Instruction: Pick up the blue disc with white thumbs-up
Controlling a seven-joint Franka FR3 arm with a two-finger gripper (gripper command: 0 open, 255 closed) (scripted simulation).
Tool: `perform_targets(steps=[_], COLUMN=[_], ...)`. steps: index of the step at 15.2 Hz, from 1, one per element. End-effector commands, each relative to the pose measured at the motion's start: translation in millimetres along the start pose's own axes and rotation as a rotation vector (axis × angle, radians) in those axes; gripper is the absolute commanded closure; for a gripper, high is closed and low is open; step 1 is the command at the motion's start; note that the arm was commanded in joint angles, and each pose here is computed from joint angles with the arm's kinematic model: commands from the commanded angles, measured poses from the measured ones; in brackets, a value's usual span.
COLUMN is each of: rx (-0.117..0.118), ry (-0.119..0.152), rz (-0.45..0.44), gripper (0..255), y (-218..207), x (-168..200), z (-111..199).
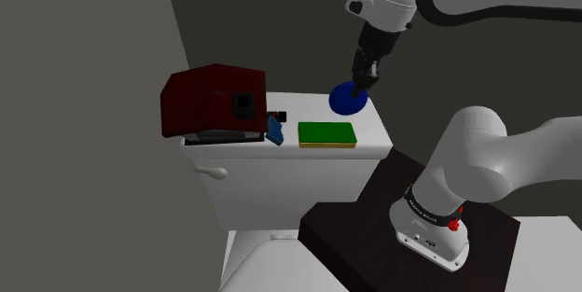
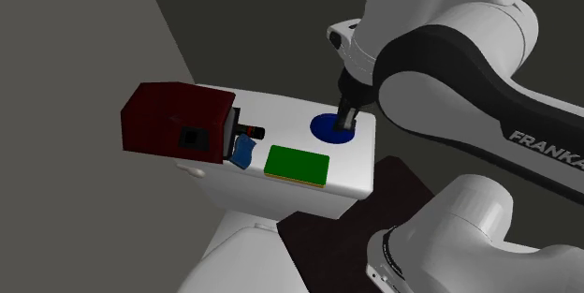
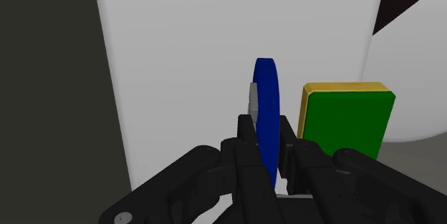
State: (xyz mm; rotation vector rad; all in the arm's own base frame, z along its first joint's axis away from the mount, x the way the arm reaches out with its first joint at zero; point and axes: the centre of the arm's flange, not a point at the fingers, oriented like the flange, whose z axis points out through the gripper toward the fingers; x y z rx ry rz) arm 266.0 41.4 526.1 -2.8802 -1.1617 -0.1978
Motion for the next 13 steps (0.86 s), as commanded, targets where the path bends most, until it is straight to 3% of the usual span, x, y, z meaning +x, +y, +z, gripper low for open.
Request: perform_targets(steps=[1, 13], rx=[0.0, 0.0], ry=[0.0, 0.0], rz=[0.0, 0.0], gripper=[255, 255], y=[0, 1], x=[2, 9], z=[-10, -64])
